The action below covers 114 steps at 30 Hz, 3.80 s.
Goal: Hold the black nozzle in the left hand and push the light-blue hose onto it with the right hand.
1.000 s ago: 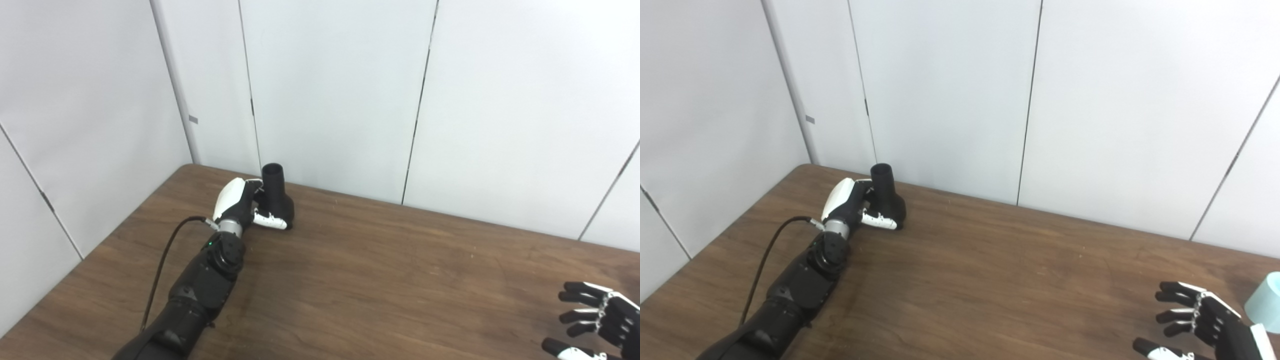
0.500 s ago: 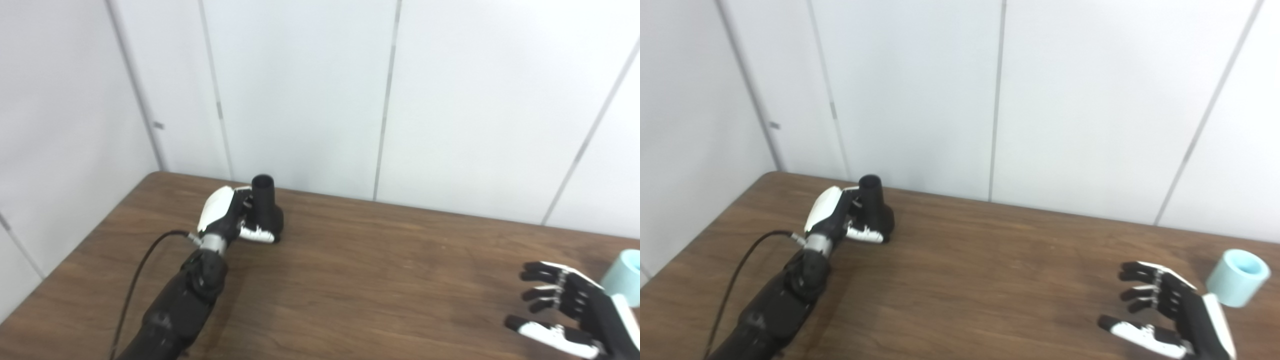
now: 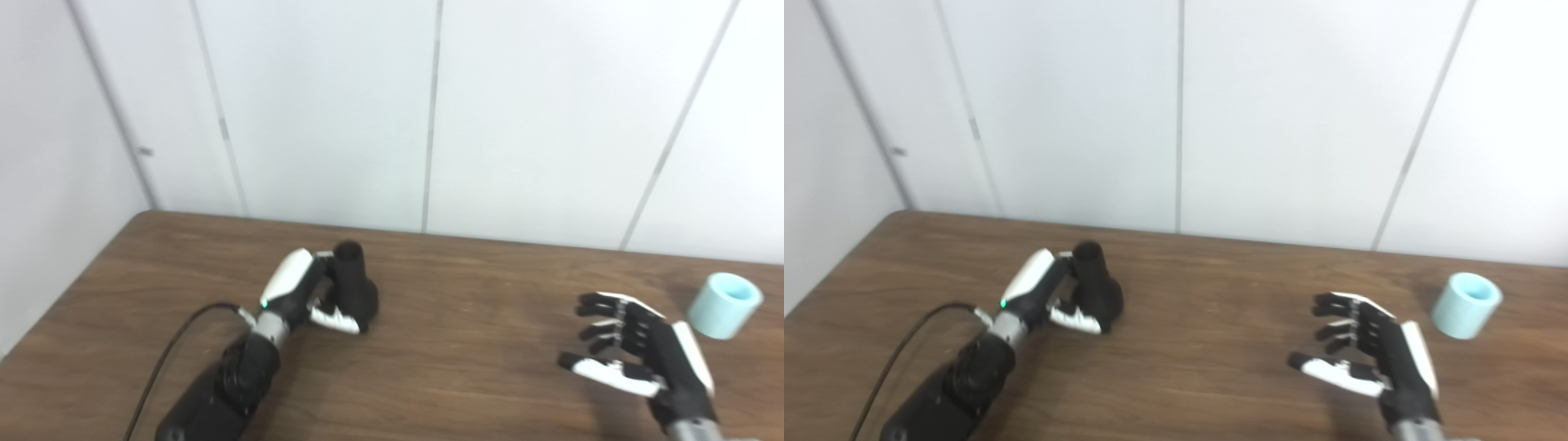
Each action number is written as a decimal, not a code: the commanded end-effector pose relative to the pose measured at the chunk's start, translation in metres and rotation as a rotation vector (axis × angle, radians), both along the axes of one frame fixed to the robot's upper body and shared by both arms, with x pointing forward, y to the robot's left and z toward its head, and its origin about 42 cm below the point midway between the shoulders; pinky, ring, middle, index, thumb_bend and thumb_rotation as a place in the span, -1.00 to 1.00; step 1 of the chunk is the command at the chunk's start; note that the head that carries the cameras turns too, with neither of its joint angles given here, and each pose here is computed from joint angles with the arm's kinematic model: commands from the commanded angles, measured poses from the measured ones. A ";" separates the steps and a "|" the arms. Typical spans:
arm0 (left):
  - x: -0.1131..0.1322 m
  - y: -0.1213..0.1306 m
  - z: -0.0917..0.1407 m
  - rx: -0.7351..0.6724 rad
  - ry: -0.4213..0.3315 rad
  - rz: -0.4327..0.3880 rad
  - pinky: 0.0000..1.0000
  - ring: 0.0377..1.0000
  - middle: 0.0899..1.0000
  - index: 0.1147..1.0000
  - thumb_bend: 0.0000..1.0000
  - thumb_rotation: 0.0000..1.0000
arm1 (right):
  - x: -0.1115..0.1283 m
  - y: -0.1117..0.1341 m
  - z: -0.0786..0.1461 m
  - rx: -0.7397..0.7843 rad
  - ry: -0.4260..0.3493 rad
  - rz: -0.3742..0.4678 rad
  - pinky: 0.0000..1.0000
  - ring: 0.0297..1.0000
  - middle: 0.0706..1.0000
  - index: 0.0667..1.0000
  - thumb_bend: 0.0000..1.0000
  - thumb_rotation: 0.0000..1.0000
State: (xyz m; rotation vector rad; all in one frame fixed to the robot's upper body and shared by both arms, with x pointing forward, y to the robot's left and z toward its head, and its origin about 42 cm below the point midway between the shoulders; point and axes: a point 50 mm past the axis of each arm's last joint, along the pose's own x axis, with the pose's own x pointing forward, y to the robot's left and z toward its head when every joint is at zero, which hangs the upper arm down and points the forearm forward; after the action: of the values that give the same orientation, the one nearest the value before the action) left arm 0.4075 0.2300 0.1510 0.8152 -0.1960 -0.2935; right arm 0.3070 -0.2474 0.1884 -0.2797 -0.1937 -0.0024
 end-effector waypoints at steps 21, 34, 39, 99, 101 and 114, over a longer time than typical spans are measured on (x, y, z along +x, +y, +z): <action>-0.040 -0.117 -0.046 0.023 0.192 -0.383 0.80 0.11 -0.13 -0.16 0.05 -1.00 | 0.000 0.017 0.045 -0.029 -0.163 -0.011 -0.18 0.00 0.20 0.20 0.17 -0.86; -0.037 -0.109 -0.045 0.076 0.155 -0.343 0.87 0.12 -0.18 -0.13 0.05 -1.00 | -0.022 -0.036 0.110 -0.195 -0.230 -0.004 -0.16 0.06 0.28 0.24 0.24 -0.79; -0.035 -0.095 -0.056 0.189 0.163 -0.308 0.93 0.14 -0.13 -0.16 0.05 -1.00 | -0.009 -0.097 0.186 -0.566 -0.247 -0.110 -0.06 0.21 0.43 0.33 0.50 -0.63; -0.038 -0.048 -0.073 0.171 0.181 -0.301 0.98 0.12 -0.20 -0.13 0.05 -1.00 | 0.176 -0.166 0.121 -0.783 0.368 -0.253 0.42 0.65 0.77 0.71 0.78 -0.80; -0.038 -0.047 -0.073 0.169 0.183 -0.301 0.98 0.12 -0.20 -0.13 0.05 -1.00 | 0.176 -0.164 0.119 -0.788 0.369 -0.247 0.41 0.64 0.76 0.68 0.78 -0.81; -0.037 -0.044 -0.070 0.177 0.188 -0.305 0.98 0.11 -0.21 -0.12 0.05 -1.00 | 0.180 -0.156 0.101 -0.821 0.434 -0.176 0.22 0.42 0.64 0.61 0.73 -0.81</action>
State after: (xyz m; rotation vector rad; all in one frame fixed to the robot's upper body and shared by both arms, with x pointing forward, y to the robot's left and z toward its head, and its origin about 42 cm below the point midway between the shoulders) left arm 0.3890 0.1525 0.1273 0.7958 -0.3629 -0.6076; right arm 0.4775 -0.4006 0.2552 -1.0997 0.3500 0.0030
